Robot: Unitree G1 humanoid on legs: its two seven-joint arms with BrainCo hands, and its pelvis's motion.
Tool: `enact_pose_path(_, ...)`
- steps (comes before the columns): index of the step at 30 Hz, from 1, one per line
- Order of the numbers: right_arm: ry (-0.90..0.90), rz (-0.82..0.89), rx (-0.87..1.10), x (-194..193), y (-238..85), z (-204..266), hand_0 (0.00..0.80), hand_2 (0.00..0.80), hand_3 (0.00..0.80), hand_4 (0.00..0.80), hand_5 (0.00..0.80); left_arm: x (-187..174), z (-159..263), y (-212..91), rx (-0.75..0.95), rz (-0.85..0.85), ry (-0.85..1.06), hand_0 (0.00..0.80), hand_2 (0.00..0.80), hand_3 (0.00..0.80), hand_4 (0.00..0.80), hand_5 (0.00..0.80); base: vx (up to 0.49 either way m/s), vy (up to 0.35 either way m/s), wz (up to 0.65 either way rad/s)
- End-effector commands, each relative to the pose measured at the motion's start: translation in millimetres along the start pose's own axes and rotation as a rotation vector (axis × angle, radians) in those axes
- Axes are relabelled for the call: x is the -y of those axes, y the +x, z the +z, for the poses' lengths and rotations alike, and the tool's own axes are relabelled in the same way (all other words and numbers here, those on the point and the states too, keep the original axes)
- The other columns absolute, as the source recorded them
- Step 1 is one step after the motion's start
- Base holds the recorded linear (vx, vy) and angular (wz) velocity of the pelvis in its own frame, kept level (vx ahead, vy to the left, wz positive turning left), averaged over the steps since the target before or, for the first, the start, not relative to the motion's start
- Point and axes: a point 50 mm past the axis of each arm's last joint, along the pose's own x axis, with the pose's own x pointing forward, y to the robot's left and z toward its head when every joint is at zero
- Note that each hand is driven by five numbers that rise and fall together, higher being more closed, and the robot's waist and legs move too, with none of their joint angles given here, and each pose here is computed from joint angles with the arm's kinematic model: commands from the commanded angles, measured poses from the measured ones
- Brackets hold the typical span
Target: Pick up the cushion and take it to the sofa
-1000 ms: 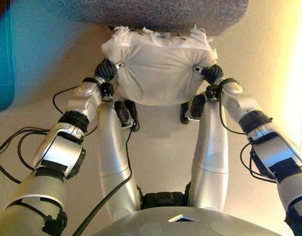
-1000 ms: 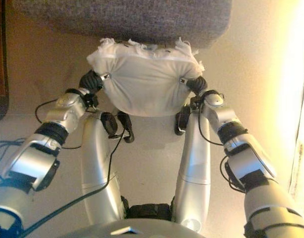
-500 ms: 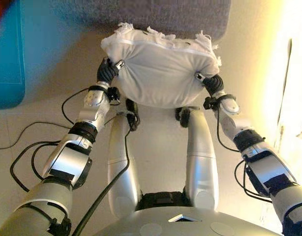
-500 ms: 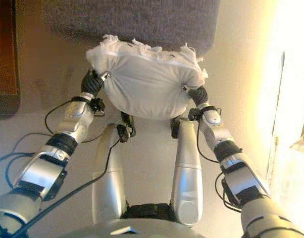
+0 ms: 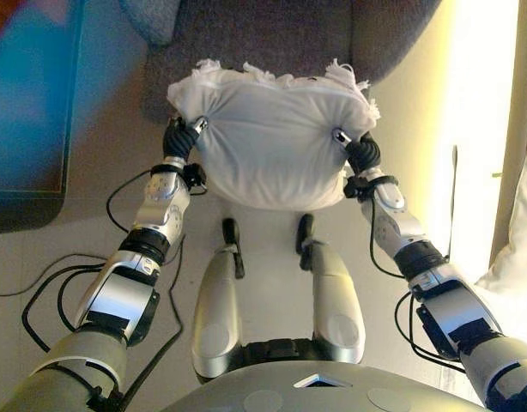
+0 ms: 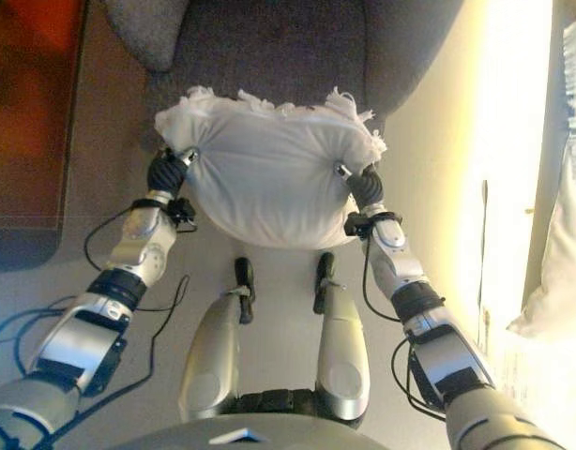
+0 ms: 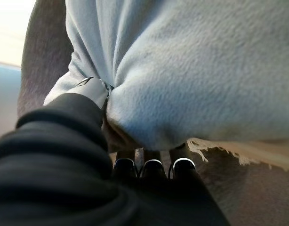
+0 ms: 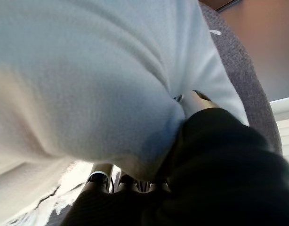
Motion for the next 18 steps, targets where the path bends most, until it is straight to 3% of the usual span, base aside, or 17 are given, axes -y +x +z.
enact_pose_path(1, 0.072, 0.07, 0.068, -17.4, -10.6, -3.1, 0.8, 0.8, 0.8, 0.8, 0.8, 32.1, -10.6, -16.8, 0.046, -0.12, -0.044, 0.8, 0.8, 0.8, 0.8, 0.8, 0.221, 0.088, 0.01)
enact_pose_path(8, 0.099, 0.05, -0.106, -10.1, -29.6, -40.3, 0.8, 0.8, 0.8, 0.8, 0.8, 12.5, -44.8, -37.9, -0.113, -0.035, -0.031, 0.8, 0.8, 0.8, 0.8, 0.8, 0.198, 0.107, 0.03)
enact_pose_path(18, 0.109, 0.056, -0.169, -5.3, -29.1, -48.5, 0.8, 0.8, 0.8, 0.8, 0.8, 17.1, -32.1, -21.6, -0.13, -0.085, 0.008, 0.8, 0.8, 0.8, 0.8, 0.8, 0.041, 0.094, -0.06)
